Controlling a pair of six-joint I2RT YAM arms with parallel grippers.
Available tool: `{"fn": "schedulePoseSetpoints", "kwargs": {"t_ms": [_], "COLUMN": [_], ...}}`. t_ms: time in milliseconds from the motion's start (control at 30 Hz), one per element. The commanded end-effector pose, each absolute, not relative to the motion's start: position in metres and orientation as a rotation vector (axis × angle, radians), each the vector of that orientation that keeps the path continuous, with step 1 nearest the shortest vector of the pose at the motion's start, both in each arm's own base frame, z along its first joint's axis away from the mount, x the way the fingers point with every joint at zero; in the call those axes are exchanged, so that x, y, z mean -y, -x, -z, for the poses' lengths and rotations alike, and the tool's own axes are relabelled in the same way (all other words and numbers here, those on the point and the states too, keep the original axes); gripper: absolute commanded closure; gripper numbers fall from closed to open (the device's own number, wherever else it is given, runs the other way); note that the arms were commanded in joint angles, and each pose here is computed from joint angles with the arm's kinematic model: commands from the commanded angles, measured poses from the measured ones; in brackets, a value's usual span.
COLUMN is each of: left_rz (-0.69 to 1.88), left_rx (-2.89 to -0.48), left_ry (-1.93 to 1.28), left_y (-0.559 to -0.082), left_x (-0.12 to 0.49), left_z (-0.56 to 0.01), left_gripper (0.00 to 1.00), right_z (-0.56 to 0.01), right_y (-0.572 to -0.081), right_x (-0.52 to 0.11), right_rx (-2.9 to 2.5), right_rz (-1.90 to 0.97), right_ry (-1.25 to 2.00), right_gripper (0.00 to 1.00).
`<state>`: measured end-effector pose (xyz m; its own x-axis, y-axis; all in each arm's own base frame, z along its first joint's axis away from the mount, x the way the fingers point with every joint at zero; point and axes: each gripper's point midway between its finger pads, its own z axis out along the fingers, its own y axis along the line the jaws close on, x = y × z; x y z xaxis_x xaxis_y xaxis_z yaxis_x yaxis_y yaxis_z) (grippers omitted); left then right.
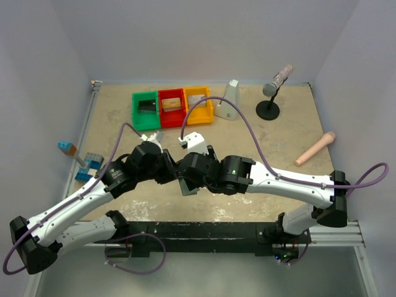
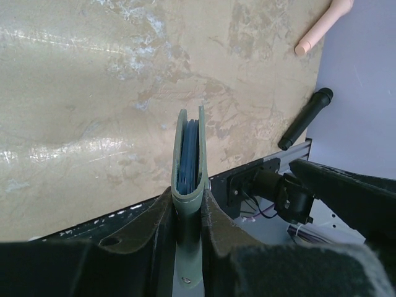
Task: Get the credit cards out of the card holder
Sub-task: Open the card holder.
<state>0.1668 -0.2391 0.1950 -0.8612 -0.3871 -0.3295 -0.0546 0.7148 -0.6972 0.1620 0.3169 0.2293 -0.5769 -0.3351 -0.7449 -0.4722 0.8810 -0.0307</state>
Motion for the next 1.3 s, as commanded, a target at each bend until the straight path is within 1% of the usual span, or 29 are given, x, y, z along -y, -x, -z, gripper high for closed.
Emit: {"fn": "schedulePoseSetpoints", "kwargs": {"t_ms": [0, 433, 867, 933, 1267], "left_rz": [1.105, 1.209, 1.253, 1.266, 1.292], "left_rx": [-2.419, -2.402, -2.383, -2.377, -2.366], "left_ry": [0.363, 0.362, 0.35, 0.344, 0.33], "left_y": [-0.162, -0.156, -0.152, -0.151, -0.149], "left_x": [0.248, 0.255, 0.255, 0.256, 0.257], "left_z": [-0.224, -0.232, -0.238, -0.241, -0.245], "left_gripper": [1.0, 1.0, 1.0, 1.0, 1.0], "right_z": [-0.244, -0.23, -0.221, -0.221, -0.217], "right_y": [-0.16, -0.157, -0.161, -0.161, -0.161], "right_x": [-0.33, -0.327, -0.32, -0.319, -0.315], "right_rx": [-2.209, -2.242, -2.266, -2.267, -2.276], "right_rz": [-0.283, -0.221, -0.101, -0.087, -0.047], "right_ry": [0.566, 0.57, 0.586, 0.588, 0.599], "right_gripper": [0.31, 0.38, 0.43, 0.46, 0.65]}}
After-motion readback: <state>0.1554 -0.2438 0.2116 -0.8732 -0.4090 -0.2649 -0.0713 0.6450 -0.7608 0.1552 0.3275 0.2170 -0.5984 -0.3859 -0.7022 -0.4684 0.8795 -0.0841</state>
